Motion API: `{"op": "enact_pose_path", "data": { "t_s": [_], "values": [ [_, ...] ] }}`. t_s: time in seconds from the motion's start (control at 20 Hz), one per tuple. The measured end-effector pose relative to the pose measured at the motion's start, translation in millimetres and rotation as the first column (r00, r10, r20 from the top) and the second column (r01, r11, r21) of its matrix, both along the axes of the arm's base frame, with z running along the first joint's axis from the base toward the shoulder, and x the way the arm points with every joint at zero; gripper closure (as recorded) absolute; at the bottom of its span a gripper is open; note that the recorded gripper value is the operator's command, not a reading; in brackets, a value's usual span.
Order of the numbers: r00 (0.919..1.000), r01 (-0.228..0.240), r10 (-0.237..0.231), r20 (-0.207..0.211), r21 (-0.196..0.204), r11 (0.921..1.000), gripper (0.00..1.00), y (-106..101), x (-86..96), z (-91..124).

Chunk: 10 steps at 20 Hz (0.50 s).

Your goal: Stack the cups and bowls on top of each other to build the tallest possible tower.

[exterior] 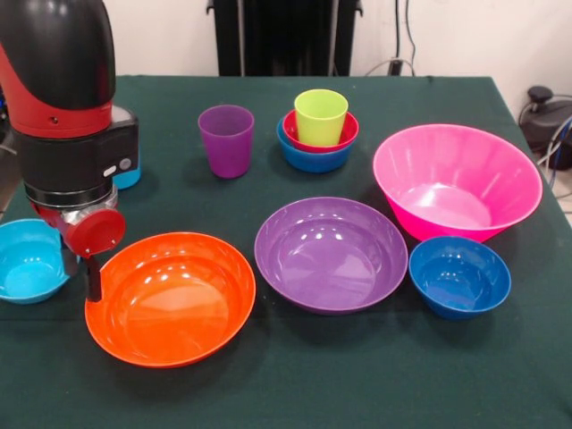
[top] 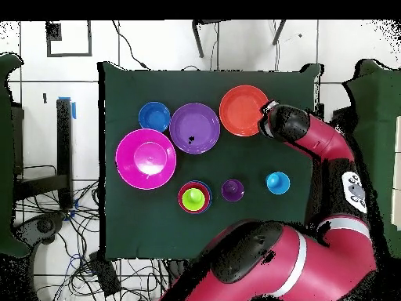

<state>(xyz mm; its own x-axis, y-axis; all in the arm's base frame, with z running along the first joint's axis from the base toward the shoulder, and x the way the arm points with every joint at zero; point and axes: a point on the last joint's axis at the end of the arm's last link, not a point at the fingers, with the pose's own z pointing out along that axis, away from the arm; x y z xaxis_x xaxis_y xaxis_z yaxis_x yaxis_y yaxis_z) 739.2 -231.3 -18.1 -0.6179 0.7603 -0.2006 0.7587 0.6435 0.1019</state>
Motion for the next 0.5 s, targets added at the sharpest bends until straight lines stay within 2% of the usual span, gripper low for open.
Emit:
{"op": "enact_pose_path", "data": {
  "t_s": [0.5],
  "values": [
    [0.9999, 0.000, 0.000, 0.016, -0.011, 0.9999, 0.00, -4, 4.8, 13]
  ]
}}
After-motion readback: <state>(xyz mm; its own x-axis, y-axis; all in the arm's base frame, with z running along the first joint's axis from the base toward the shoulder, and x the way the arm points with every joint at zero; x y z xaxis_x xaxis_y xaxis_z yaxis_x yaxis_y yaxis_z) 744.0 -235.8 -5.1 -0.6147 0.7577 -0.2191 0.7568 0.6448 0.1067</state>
